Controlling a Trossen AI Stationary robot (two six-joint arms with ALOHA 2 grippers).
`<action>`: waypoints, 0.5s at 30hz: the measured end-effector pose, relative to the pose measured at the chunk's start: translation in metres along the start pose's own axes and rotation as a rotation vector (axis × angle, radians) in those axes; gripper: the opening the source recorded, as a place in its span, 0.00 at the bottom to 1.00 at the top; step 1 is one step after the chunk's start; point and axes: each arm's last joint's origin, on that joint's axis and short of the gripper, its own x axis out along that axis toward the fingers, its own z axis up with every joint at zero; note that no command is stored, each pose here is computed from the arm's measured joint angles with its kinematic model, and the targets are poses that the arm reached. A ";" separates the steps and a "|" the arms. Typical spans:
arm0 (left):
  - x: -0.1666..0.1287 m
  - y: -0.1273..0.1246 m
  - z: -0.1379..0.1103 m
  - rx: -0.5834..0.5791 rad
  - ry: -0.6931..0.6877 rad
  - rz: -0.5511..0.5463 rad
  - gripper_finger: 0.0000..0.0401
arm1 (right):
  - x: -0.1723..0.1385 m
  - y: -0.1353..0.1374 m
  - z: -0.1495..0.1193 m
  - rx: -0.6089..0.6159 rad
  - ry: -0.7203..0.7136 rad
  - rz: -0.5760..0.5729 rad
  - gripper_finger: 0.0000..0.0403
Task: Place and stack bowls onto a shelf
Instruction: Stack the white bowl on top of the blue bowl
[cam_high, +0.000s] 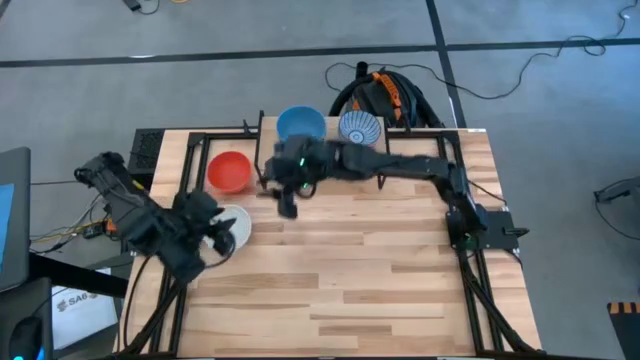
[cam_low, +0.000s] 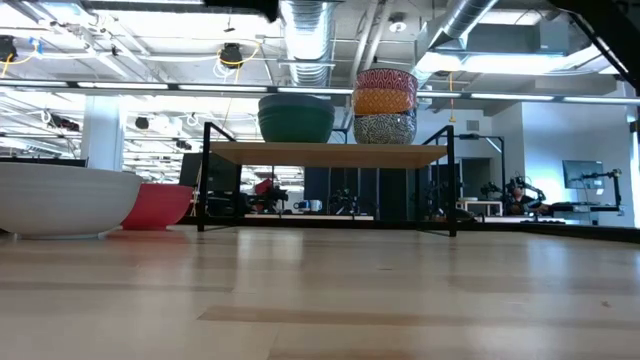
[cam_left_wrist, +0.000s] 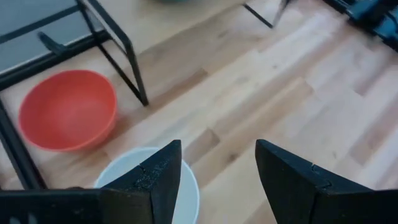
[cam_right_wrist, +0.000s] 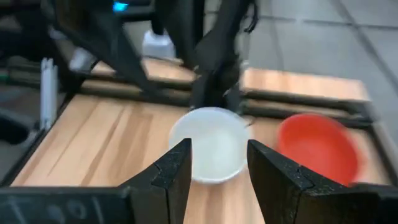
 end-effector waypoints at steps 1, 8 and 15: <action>-0.003 -0.001 -0.005 0.013 0.007 -0.018 0.47 | 0.005 0.008 -0.004 -0.002 0.022 0.010 0.45; -0.005 0.004 -0.041 0.074 0.065 -0.036 0.47 | 0.068 0.057 -0.043 -0.147 0.107 0.077 0.45; 0.005 0.012 -0.069 0.069 0.204 0.029 0.47 | 0.116 0.083 -0.082 -0.309 0.139 0.123 0.52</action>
